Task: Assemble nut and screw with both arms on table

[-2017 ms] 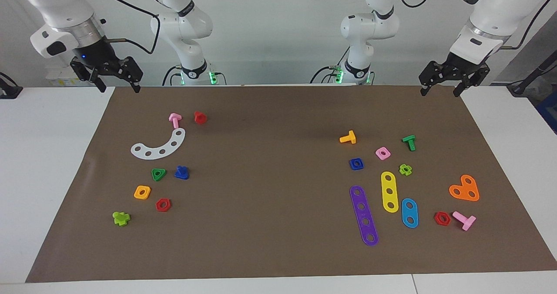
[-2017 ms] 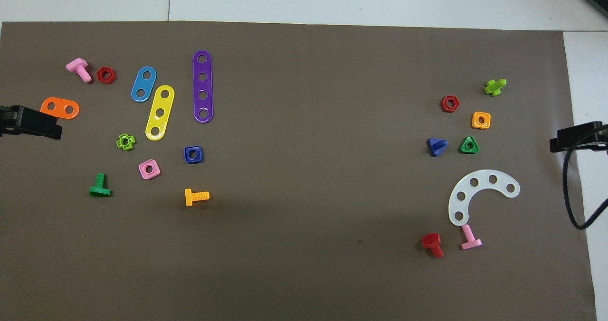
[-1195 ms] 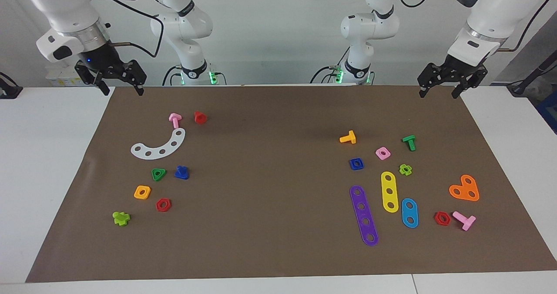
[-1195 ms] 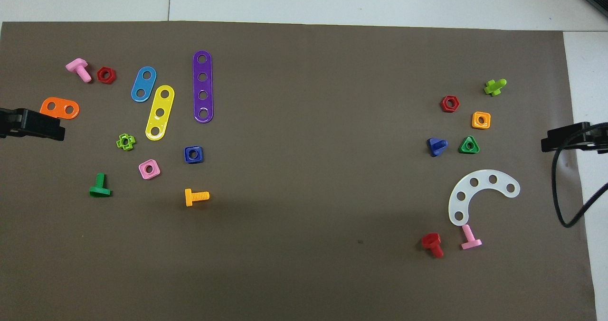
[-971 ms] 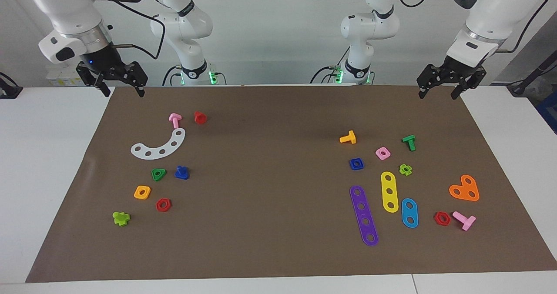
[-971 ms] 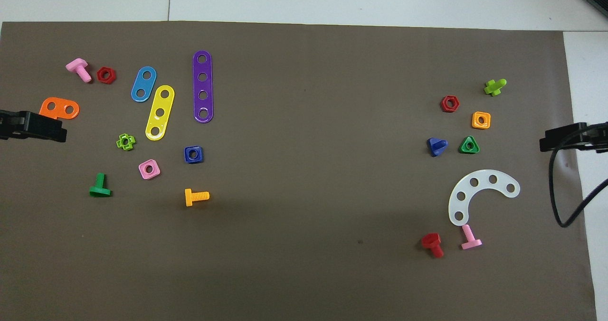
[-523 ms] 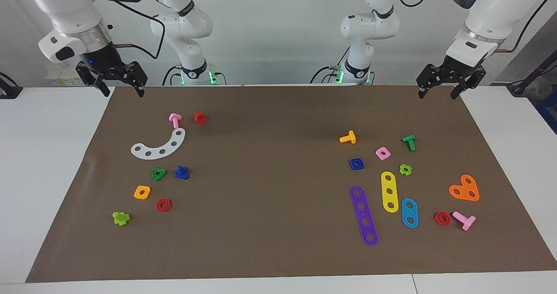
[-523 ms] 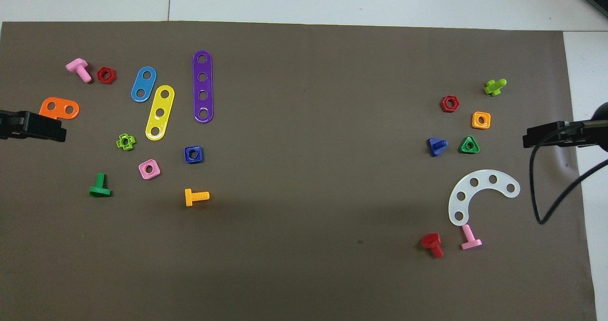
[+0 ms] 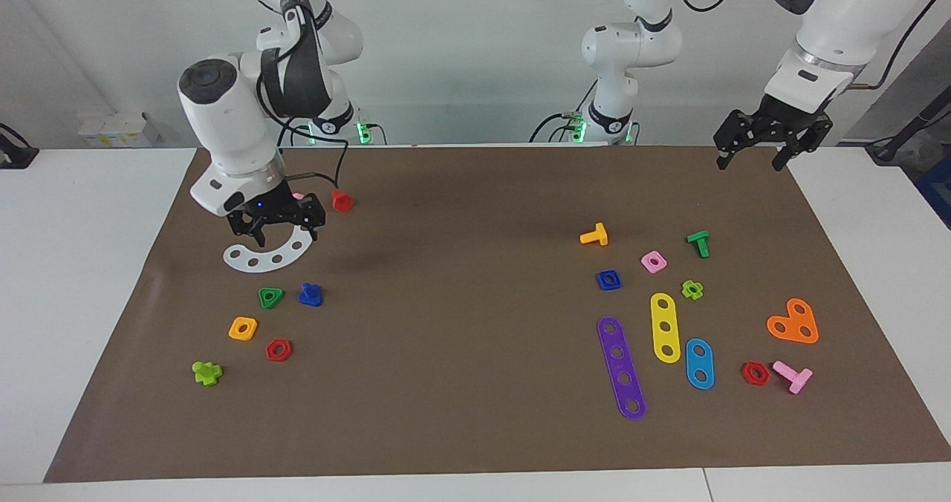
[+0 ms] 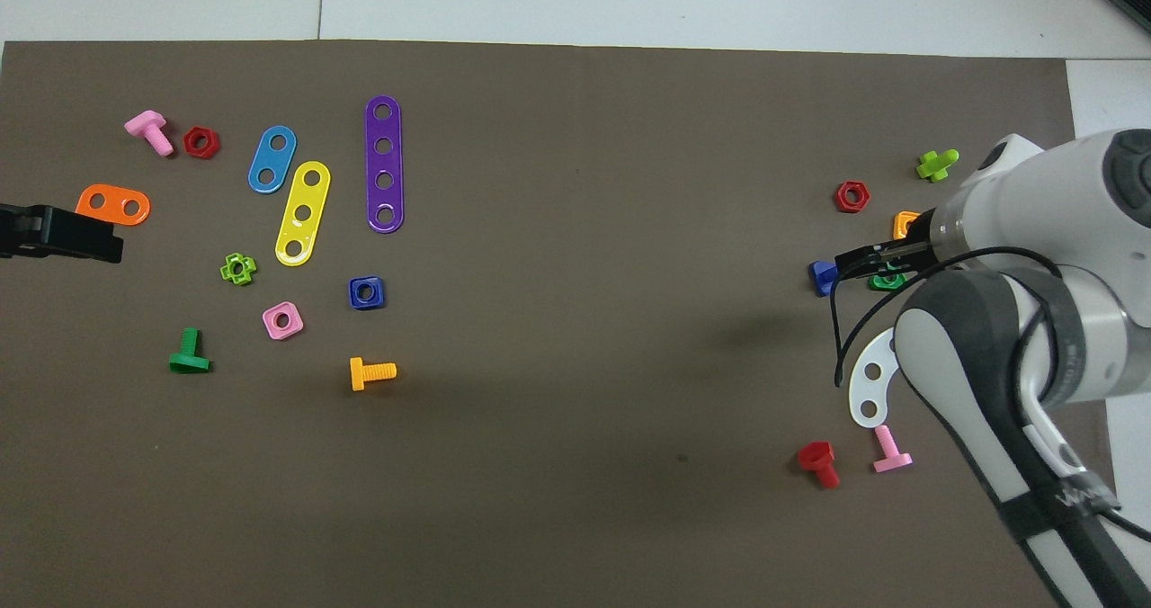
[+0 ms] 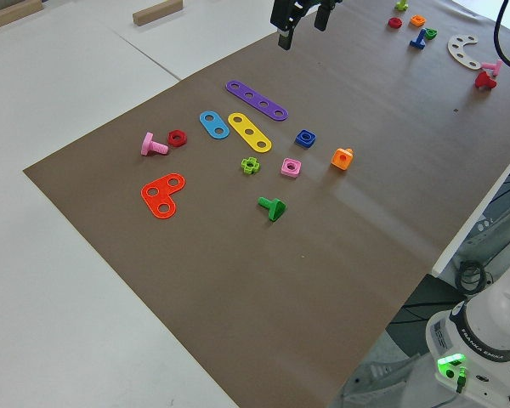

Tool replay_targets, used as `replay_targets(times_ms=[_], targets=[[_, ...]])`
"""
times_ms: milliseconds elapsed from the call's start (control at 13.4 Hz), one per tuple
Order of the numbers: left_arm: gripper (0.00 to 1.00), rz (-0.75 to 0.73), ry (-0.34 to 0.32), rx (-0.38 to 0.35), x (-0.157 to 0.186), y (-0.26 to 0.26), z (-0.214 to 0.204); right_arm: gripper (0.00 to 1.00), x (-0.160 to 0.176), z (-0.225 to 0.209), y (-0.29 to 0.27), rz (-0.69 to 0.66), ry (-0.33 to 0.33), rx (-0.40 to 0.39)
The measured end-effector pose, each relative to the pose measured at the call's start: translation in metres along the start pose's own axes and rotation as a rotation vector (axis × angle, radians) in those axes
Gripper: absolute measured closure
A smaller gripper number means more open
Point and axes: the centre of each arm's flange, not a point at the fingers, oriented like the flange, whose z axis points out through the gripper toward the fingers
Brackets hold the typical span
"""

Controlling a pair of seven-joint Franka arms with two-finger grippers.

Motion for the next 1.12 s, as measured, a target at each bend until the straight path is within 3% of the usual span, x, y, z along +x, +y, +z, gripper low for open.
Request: replay_targets(times_ms=[299, 598, 672, 897, 1121], targets=[[0.0, 0.004, 0.042, 0.003, 0.005, 0.002, -0.004, 0.0, 0.007, 0.075, -0.001, -0.066, 0.013, 0.002], [0.0, 0.0, 0.045, 0.003, 0.005, 0.0, -0.004, 0.05, 0.003, 0.113, 0.0, -0.112, 0.006, -0.003], [0.0, 0.0, 0.045, 0.003, 0.005, 0.0, -0.004, 0.12, 0.0, 0.119, 0.001, -0.118, 0.005, -0.003], [0.0, 0.001, 0.044, 0.003, 0.005, 0.0, -0.003, 0.47, -0.009, 0.131, 0.003, -0.127, -0.01, -0.001], [0.0, 0.004, 0.043, 0.003, 0.005, 0.002, -0.003, 0.55, -0.01, 0.132, 0.004, -0.127, -0.012, -0.001]])
